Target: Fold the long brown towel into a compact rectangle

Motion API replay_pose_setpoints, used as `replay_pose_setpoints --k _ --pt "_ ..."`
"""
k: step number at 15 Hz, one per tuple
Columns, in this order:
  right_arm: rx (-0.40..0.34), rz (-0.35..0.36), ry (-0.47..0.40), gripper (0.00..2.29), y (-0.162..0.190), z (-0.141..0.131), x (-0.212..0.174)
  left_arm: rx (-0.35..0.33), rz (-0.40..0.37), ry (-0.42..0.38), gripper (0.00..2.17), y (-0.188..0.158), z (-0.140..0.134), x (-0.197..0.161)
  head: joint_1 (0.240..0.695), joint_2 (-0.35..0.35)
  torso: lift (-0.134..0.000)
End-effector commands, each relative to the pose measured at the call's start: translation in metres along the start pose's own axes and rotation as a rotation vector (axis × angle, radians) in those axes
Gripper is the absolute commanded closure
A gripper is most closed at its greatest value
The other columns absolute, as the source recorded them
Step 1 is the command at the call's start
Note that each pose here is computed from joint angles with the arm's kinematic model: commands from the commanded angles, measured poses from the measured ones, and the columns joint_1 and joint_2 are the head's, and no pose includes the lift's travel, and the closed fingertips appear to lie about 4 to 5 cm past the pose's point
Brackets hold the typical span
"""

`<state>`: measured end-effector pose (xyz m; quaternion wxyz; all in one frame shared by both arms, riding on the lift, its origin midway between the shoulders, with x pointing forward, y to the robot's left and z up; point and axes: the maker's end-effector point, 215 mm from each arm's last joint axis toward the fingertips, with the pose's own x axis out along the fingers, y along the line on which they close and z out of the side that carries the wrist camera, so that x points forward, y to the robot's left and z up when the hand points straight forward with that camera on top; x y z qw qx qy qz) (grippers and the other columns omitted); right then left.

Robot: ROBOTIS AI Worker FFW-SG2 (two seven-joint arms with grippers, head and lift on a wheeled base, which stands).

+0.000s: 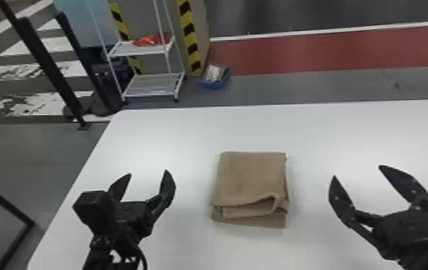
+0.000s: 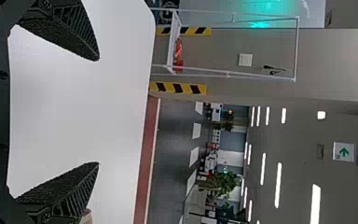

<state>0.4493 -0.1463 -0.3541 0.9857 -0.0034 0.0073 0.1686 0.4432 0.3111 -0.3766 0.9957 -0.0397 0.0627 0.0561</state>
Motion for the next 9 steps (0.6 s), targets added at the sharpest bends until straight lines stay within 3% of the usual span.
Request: replay_pose_setpoints --k 1,9 --pt "0.002 0.000 0.002 0.08 0.0008 -0.0010 -0.0013 0.007 0.001 0.009 0.08 -0.0003 -0.0028 0.0003 0.695 0.206 -0.123" --pt "0.003 0.002 0.005 0.08 0.0017 -0.0018 -0.0011 0.010 0.005 0.020 0.08 0.0030 -0.0067 0.0007 0.695 0.209 -0.123"
